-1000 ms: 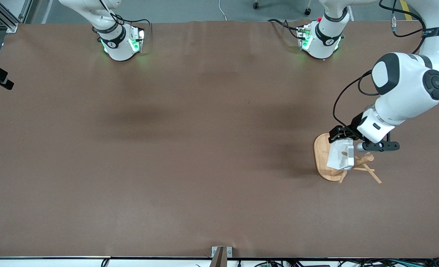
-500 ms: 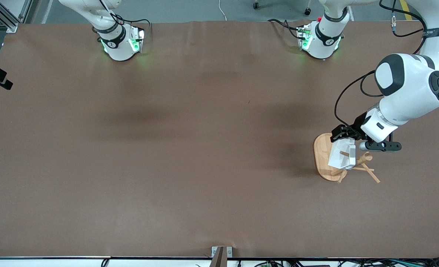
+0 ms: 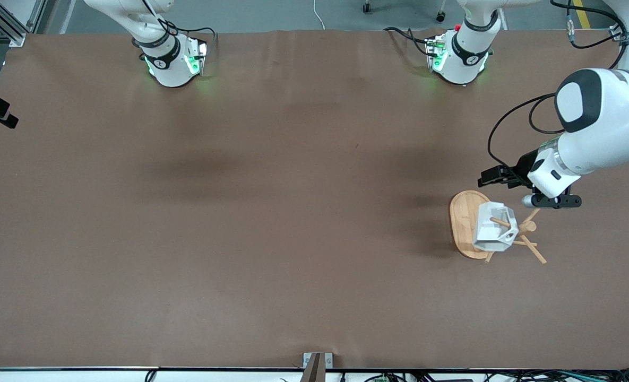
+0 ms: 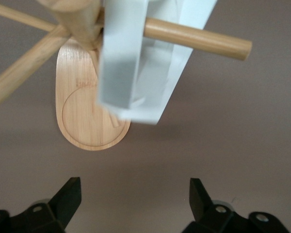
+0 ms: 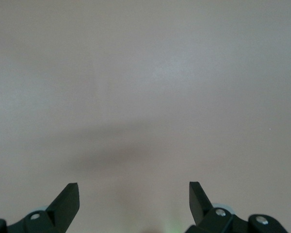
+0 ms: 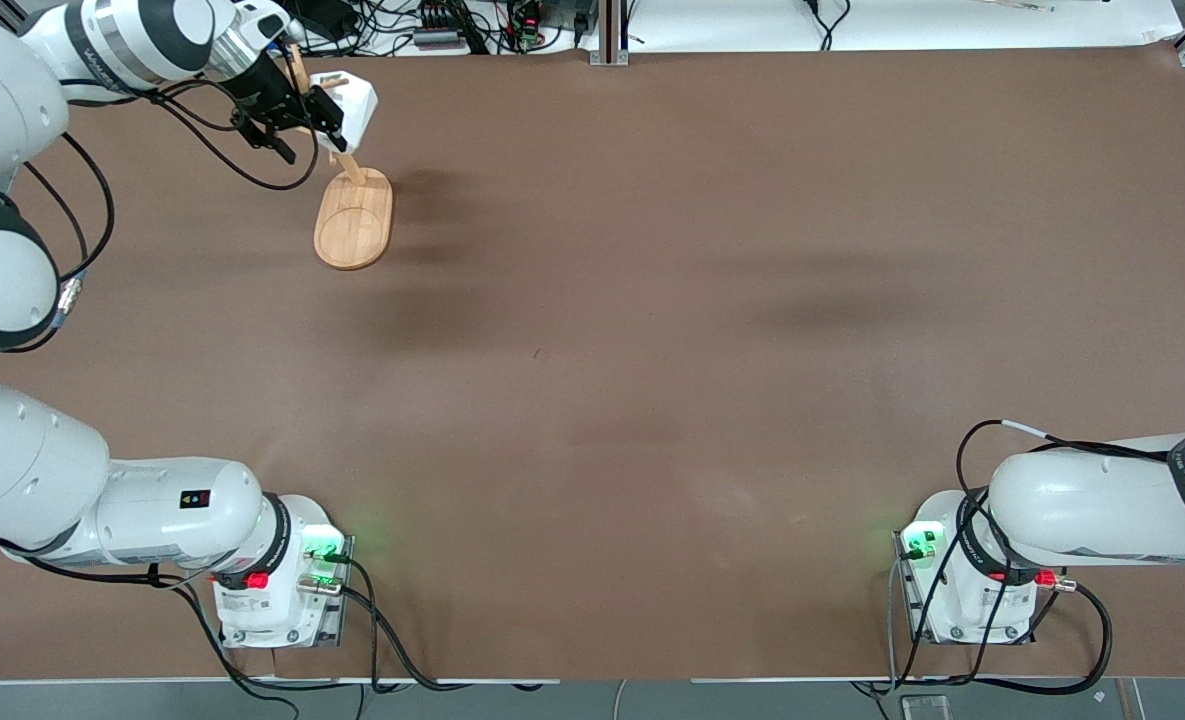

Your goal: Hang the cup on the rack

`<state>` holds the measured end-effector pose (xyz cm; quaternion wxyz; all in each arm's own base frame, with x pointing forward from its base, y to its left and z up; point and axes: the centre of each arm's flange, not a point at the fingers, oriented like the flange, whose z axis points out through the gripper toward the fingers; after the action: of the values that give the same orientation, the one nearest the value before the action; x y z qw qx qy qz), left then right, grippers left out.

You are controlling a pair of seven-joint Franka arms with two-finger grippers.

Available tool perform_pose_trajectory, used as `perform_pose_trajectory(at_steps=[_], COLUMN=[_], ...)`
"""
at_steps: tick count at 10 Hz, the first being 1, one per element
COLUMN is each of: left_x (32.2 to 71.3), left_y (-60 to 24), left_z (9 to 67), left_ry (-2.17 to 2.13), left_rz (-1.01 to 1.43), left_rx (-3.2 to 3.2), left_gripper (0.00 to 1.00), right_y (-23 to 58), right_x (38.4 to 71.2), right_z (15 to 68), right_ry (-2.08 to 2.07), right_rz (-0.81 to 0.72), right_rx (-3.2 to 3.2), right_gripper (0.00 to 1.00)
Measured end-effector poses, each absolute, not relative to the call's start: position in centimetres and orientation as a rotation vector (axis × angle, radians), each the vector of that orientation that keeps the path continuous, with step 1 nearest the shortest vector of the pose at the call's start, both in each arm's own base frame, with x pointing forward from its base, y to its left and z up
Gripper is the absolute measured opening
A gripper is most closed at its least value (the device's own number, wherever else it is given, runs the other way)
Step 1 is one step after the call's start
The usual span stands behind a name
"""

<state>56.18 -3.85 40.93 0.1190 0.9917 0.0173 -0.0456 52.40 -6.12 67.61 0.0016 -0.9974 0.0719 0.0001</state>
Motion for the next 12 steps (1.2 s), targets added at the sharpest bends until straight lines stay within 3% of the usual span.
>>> perform_pose_trajectory(at_steps=[4,8,12], left_x=[55.1,57.6,57.0], left_y=[-3.5,-3.6,-8.1], left_z=[43.8,52.2,58.2], left_ry=[0.038,-0.084,0.083], left_rz=[-0.232,-0.004,0.074], left_rx=[2.886,3.030,3.119], left_gripper=[1.00,1.00,1.00], right_y=[-6.2,-6.2,-6.3], right_x=[52.4,52.4,52.4], right_z=[67.6,67.6,67.6], right_ry=[0.227,0.228,0.230], right_rz=[0.000,0.001,0.001], right_rx=[-3.130,-3.130,-3.130], right_gripper=[1.00,1.00,1.00])
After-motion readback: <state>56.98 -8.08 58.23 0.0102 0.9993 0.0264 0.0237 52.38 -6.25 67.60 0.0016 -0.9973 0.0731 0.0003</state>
